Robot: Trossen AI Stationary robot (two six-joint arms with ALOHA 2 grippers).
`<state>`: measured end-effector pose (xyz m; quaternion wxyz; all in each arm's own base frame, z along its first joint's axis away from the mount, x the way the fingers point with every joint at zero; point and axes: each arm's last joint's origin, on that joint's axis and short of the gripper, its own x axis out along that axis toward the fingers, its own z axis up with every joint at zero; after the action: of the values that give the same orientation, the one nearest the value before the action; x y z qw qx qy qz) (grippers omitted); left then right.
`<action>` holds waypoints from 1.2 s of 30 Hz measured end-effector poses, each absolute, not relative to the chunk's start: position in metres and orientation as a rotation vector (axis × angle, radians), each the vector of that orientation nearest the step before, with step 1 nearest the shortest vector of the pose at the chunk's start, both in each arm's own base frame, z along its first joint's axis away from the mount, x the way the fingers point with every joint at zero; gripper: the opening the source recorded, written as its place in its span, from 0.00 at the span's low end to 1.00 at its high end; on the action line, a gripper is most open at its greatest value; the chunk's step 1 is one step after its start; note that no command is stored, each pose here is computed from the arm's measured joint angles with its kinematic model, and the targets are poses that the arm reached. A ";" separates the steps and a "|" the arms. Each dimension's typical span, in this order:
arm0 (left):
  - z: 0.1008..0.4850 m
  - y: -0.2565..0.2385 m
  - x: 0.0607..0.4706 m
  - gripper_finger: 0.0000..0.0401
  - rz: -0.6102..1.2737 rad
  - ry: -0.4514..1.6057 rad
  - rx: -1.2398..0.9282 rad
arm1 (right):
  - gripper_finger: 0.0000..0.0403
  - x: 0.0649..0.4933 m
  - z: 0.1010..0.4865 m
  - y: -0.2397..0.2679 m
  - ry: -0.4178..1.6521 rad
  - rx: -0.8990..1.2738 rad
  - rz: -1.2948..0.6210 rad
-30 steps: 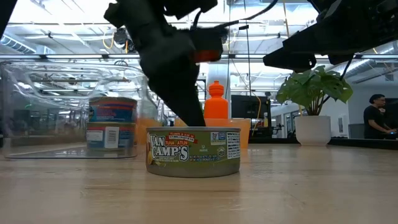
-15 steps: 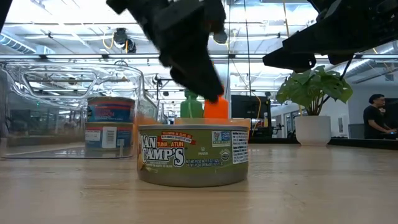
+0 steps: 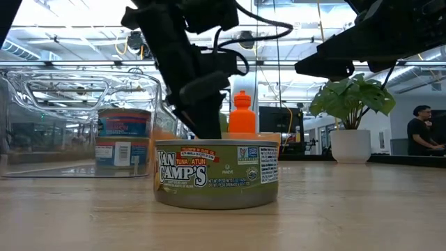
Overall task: Pick & Place Food Item
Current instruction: Put the top green tuna can into the bottom transparent bin
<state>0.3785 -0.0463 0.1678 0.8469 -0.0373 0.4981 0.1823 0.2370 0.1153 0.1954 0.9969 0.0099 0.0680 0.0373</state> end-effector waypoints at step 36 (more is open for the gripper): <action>0.135 -0.039 0.388 0.13 0.270 1.141 -0.307 | 0.66 0.237 0.195 0.115 0.136 0.020 0.075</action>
<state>0.3878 -0.0391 0.1354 0.8219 -0.1442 0.5363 0.1271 0.2370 0.1153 0.1954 0.9969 0.0099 0.0680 0.0373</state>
